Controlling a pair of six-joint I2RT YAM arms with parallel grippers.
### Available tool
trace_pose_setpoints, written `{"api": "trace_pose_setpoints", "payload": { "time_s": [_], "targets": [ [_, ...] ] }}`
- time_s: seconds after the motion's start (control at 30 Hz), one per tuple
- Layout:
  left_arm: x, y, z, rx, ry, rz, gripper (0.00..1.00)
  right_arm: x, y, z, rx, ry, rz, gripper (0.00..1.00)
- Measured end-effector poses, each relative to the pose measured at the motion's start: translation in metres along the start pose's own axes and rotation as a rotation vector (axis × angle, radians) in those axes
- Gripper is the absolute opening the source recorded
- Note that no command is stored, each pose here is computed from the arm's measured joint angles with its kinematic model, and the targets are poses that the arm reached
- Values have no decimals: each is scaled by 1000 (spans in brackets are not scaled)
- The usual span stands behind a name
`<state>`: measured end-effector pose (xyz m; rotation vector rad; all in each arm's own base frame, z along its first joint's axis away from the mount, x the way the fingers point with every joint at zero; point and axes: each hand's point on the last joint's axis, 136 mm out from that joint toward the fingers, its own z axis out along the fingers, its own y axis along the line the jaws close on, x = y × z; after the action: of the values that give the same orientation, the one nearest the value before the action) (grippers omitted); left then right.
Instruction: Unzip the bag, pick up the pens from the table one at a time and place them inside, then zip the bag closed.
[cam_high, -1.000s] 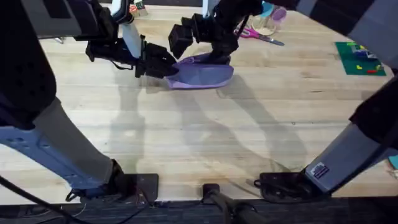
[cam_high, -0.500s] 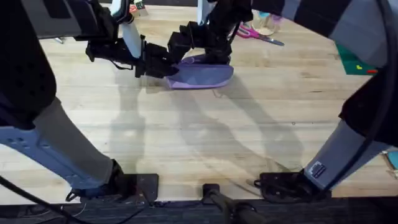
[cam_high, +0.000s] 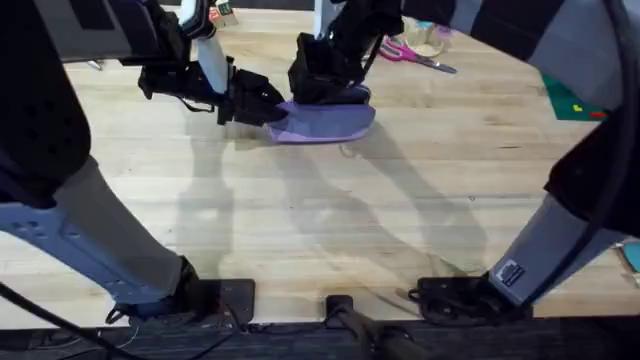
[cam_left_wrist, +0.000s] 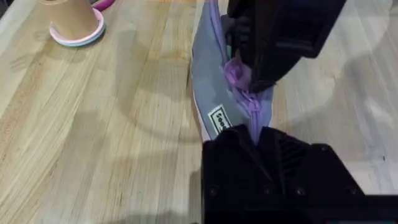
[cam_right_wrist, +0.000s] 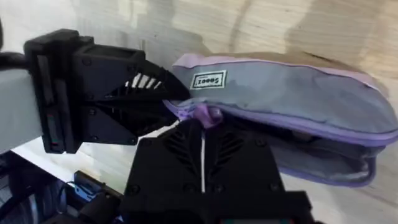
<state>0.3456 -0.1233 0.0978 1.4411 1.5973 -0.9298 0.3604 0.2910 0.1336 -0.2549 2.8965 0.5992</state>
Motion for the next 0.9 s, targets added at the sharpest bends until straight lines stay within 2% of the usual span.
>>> {"api": "trace_pose_setpoints", "payload": {
  "time_s": [0.53, 0.9],
  "targets": [
    [0, 0, 0, 0, 0, 0, 42, -1, -1, -1, 9, -5, 5, 34],
    [0, 0, 0, 0, 0, 0, 43, -8, -25, -10, 148, -68, 21, 35]
  ]
}}
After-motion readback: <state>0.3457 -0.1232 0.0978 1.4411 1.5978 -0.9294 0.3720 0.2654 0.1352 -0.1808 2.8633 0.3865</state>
